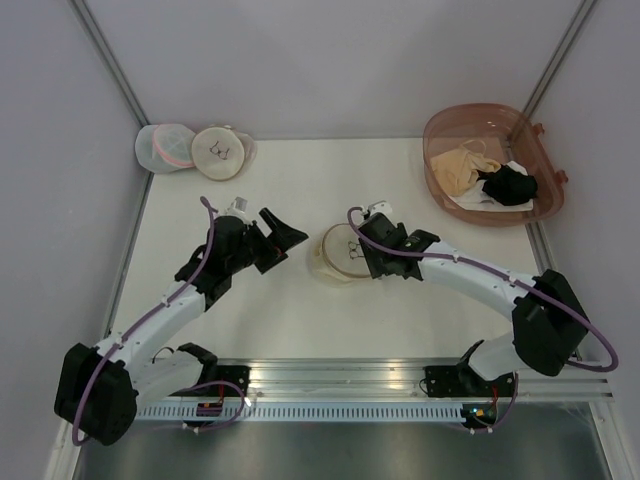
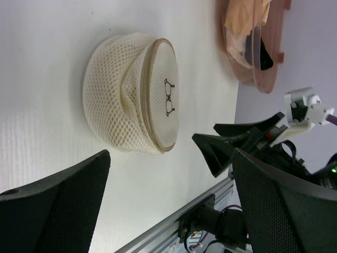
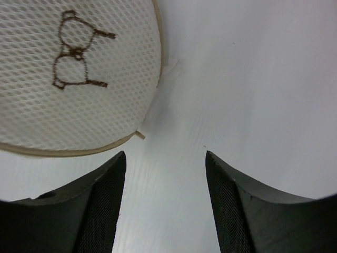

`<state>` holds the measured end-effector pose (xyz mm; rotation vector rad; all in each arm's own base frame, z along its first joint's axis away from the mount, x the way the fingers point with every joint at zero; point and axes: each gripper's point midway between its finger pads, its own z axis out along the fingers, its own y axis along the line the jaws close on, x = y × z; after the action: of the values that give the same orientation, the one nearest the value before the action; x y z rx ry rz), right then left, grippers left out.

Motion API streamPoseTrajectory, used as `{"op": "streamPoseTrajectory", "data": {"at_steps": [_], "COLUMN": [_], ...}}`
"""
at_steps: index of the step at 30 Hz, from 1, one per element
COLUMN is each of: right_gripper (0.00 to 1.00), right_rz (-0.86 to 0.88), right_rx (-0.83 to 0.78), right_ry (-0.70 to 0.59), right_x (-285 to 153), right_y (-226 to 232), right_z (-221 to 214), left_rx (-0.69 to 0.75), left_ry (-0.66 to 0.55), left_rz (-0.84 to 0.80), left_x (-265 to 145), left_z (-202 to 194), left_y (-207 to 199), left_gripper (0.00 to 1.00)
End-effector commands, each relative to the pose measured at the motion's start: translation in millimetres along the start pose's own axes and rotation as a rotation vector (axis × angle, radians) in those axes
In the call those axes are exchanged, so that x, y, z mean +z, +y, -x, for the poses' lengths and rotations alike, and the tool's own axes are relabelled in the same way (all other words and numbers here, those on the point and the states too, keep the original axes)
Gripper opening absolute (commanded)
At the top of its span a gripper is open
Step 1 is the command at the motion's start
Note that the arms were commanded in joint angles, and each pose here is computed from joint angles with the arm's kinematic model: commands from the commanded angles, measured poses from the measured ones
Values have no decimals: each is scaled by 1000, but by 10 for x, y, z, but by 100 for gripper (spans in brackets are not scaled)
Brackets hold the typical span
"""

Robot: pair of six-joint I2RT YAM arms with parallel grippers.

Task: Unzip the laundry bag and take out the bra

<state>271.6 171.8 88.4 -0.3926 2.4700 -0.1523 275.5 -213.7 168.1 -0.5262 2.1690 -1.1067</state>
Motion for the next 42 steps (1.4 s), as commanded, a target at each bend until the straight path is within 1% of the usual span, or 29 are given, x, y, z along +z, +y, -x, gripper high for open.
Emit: {"op": "streamPoseTrajectory", "data": {"at_steps": [1,3,4,5,7,8,11,18,25,28,32,36,37,39,42], "right_gripper": [67,64,63,61,56,54,49,48,44,41,24,13,6,1,1], "right_rz": [192,310,385,427,521,557,598,618,615,613,604,592,588,582,572], "right_rx": [17,31,28,33,25,24,11,2,-4,-4,-4,-2,0,1,5], "right_ry": [-125,-195,-199,-221,-221,-233,-218,-191,-143,-123,-106,-111,-115,-117,-132], "right_x": [-348,-482,-546,-585,-640,-660,-575,-340,-156,-83,-26,-32,-35,-45,-103], "right_y": [206,373,496,572,755,834,999,1222,1316,1349,1358,1332,1318,1302,1257], "right_z": [333,477,500,570,640,705,802,917,865,829,783,788,800,807,840], "left_rx": [51,53,54,54,57,54,55,47,37,36,32,30,28,26,27], "left_ry": [-81,-93,-105,-108,-111,-111,-114,-122,-124,-123,-113,-112,-109,-106,-102], "left_rz": [53,67,67,67,67,69,70,75,79,81,85,83,84,84,81], "left_x": [-150,-186,-203,-222,-244,-247,-269,-338,-358,-358,-350,-346,-345,-342,-343], "left_z": [161,185,211,217,225,227,233,226,239,252,245,250,243,237,230], "left_y": [72,107,107,110,108,116,128,214,272,287,309,315,323,326,322], "left_gripper": [100,100,100,100,99,100,100,100,100,100,100,100,100,100,100]}}
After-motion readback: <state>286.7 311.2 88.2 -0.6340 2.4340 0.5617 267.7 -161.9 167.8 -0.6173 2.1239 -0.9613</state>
